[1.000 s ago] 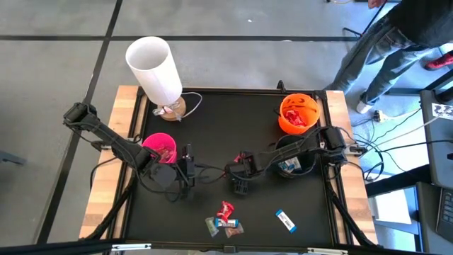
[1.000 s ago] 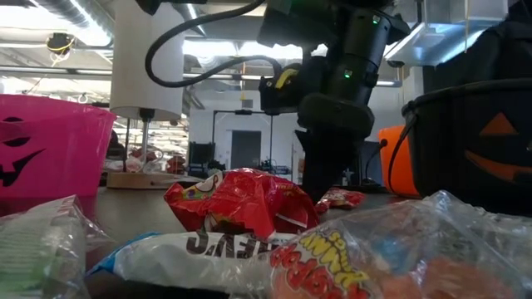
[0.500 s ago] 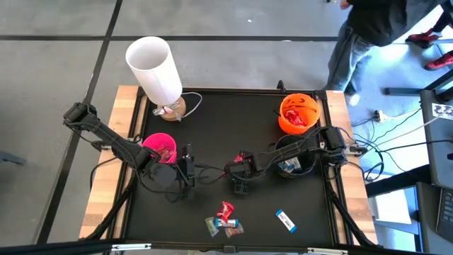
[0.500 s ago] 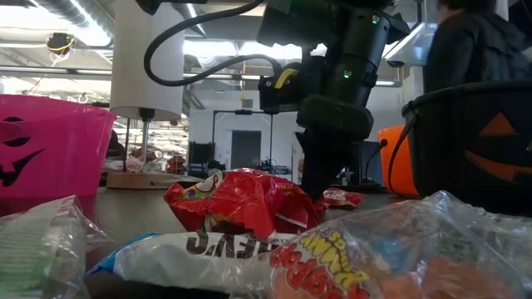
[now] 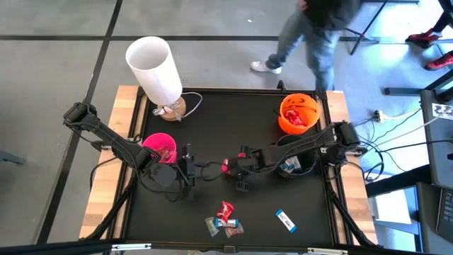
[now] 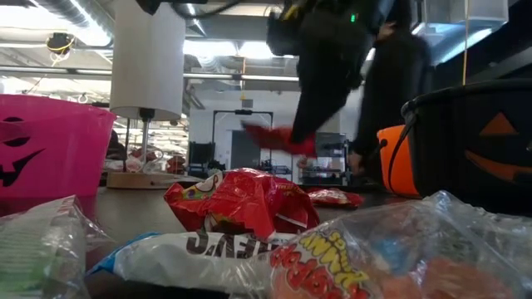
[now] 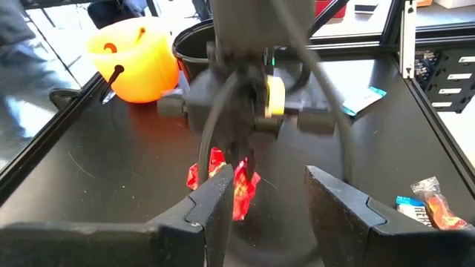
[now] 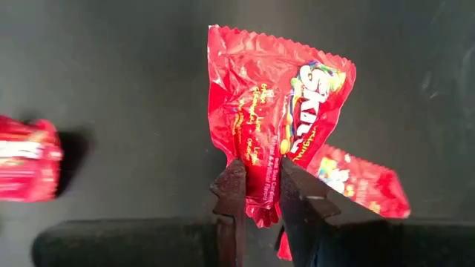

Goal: Sort candy
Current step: Put the red candy into the orange bucket

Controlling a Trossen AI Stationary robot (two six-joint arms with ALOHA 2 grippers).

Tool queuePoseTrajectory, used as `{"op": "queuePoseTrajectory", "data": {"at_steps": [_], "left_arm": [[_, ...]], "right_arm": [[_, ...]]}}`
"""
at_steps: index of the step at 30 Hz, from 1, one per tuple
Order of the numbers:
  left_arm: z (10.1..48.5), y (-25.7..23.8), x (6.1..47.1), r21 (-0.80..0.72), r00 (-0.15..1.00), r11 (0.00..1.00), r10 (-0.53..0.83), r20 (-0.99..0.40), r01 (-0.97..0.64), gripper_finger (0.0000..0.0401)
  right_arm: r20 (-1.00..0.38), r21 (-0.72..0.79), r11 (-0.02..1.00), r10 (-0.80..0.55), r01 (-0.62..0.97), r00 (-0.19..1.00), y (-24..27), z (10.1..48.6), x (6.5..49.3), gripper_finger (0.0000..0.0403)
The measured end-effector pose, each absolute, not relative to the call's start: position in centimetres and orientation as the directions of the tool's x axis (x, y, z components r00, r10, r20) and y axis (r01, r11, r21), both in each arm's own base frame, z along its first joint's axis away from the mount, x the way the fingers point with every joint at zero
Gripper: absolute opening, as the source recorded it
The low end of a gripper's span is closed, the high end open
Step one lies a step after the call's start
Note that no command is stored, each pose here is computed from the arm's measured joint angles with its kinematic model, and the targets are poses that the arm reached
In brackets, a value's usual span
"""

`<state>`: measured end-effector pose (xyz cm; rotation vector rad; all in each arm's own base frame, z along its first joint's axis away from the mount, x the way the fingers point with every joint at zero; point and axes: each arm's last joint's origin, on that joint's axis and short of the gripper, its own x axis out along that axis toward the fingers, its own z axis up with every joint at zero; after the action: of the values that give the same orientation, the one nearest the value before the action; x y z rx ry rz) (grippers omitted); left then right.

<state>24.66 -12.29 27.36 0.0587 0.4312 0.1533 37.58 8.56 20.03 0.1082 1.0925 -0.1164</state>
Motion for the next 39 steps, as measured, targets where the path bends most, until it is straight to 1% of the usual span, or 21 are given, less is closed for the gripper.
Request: {"op": "queuePoseTrajectory", "data": {"at_steps": [6, 8, 9, 11, 15, 19, 23, 25, 27, 32, 35, 39], "left_arm": [[27.4, -12.3, 24.7, 0.087, 0.899, 0.987, 0.161, -0.408, -0.138, 0.0153], [27.4, -12.3, 24.6, 0.091, 0.896, 0.987, 0.161, -0.413, -0.136, 0.0153], [27.3, -12.3, 24.7, 0.091, 0.896, 0.987, 0.160, -0.414, -0.134, 0.0153], [27.3, -12.3, 24.7, 0.090, 0.896, 0.987, 0.160, -0.414, -0.134, 0.0153], [27.3, -12.3, 24.7, 0.091, 0.896, 0.987, 0.160, -0.415, -0.134, 0.0153], [27.3, -12.3, 24.7, 0.094, 0.896, 0.986, 0.162, -0.415, -0.134, 0.0153], [27.3, -12.3, 24.7, 0.098, 0.895, 0.985, 0.170, -0.412, -0.141, 0.0153], [27.3, -12.3, 24.7, 0.098, 0.895, 0.985, 0.170, -0.411, -0.142, 0.0153], [27.3, -12.3, 24.7, 0.098, 0.895, 0.985, 0.170, -0.411, -0.142, 0.0153], [27.3, -12.3, 24.7, 0.098, 0.895, 0.985, 0.170, -0.411, -0.142, 0.0153], [27.3, -12.3, 24.7, 0.098, 0.896, 0.985, 0.170, -0.411, -0.142, 0.0153], [27.3, -12.2, 24.7, 0.098, 0.895, 0.985, 0.172, -0.411, -0.144, 0.0153]], "right_arm": [[-0.842, 0.038, 0.994, -0.025, 0.106, 0.539, 8.2, 24.0, 36.2, 0.0064], [-0.826, 0.011, 0.994, -0.051, 0.107, 0.561, 8.0, 25.4, 35.5, 0.0064], [-0.824, -0.007, 0.993, -0.070, 0.114, 0.562, 7.8, 26.1, 35.0, 0.0064], [-0.841, -0.070, 0.988, -0.134, 0.140, 0.523, 7.3, 27.1, 33.5, 0.0064], [-0.838, -0.177, 0.954, -0.274, 0.240, 0.473, 6.1, 29.5, 30.3, 0.0064], [-0.803, -0.206, 0.923, -0.349, 0.326, 0.482, 4.9, 32.2, 27.1, 0.0064], [-0.754, -0.210, 0.877, -0.426, 0.432, 0.499, 3.0, 33.8, 24.0, 0.0064], [-0.731, -0.217, 0.842, -0.476, 0.494, 0.490, 1.8, 33.8, 22.6, 0.0064], [-0.728, -0.227, 0.806, -0.513, 0.546, 0.455, 0.3, 33.2, 21.3, 0.0064], [-0.744, -0.272, 0.672, -0.601, 0.689, 0.293, -3.7, 30.6, 18.6, 0.0064], [-0.767, -0.282, 0.606, -0.608, 0.743, 0.204, -5.6, 29.2, 17.3, 0.0065], [-0.792, -0.302, 0.609, -0.588, 0.733, 0.162, -6.7, 28.7, 16.7, 0.0066]]}}
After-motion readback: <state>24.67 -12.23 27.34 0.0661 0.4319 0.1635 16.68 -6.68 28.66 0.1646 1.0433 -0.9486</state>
